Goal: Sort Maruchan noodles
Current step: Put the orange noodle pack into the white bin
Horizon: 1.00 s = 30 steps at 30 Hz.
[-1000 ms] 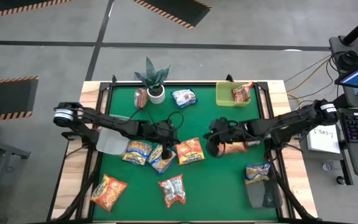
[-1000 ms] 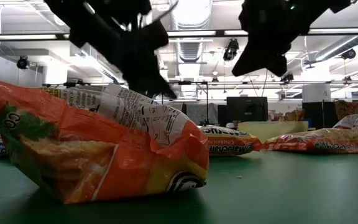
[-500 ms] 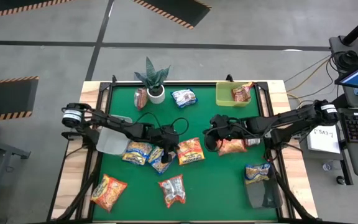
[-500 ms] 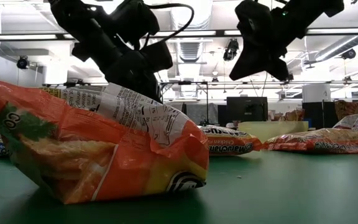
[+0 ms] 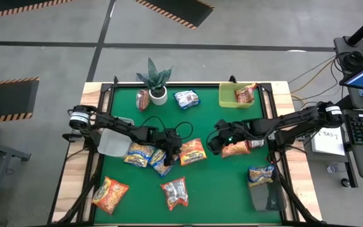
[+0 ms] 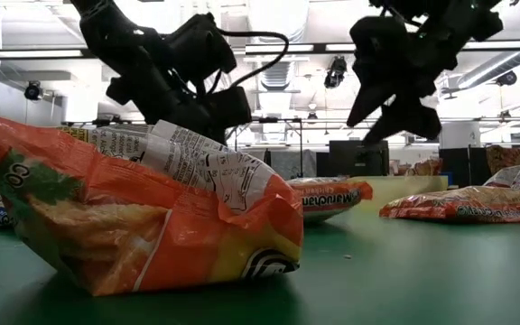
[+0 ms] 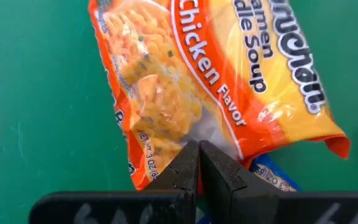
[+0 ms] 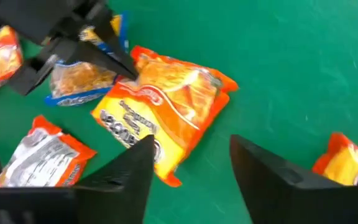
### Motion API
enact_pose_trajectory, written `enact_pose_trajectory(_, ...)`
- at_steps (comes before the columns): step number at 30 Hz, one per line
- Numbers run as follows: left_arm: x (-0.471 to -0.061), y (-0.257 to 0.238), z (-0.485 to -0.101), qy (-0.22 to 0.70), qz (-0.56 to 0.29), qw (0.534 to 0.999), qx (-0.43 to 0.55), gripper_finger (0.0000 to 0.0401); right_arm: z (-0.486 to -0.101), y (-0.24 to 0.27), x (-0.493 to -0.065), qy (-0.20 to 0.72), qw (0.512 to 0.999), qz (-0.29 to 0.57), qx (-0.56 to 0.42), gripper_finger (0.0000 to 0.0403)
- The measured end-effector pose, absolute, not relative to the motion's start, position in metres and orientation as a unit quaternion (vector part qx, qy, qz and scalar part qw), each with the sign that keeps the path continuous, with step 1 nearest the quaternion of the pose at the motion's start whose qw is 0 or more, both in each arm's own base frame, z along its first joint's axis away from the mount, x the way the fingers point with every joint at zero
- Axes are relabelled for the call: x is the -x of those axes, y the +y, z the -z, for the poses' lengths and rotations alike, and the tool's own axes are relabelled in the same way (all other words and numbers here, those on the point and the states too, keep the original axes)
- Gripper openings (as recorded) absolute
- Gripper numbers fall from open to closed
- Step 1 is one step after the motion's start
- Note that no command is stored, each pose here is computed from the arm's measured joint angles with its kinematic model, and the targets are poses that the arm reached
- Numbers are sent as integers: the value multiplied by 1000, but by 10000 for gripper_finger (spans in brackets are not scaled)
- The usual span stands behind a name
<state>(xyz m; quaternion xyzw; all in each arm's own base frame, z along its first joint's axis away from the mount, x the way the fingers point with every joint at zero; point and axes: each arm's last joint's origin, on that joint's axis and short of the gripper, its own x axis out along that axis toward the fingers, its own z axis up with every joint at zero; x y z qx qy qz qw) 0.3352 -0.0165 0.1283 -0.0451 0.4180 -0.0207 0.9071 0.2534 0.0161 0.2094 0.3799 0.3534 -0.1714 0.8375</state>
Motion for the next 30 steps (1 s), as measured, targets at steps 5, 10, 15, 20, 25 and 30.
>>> enact_pose_trajectory(5,-335,-16,-128,419,19,907,44,0,-199,16,-251,344,824,184,-412,263)
enact_pose_trajectory(10,-335,-16,-128,417,17,908,41,0,-187,17,-261,343,818,176,-428,292)
enact_pose_trajectory(15,-335,-16,-128,417,17,908,38,0,-165,19,-280,354,809,162,-439,294)
enact_pose_trajectory(20,-334,-15,-127,416,17,909,27,0,-145,15,-297,364,798,132,-461,297)
enact_pose_trajectory(25,-335,-15,-127,414,12,910,20,0,-134,11,-314,348,800,96,-480,297)
enact_pose_trajectory(30,-334,-15,-127,413,14,910,15,0,-131,10,-326,335,807,62,-483,288)
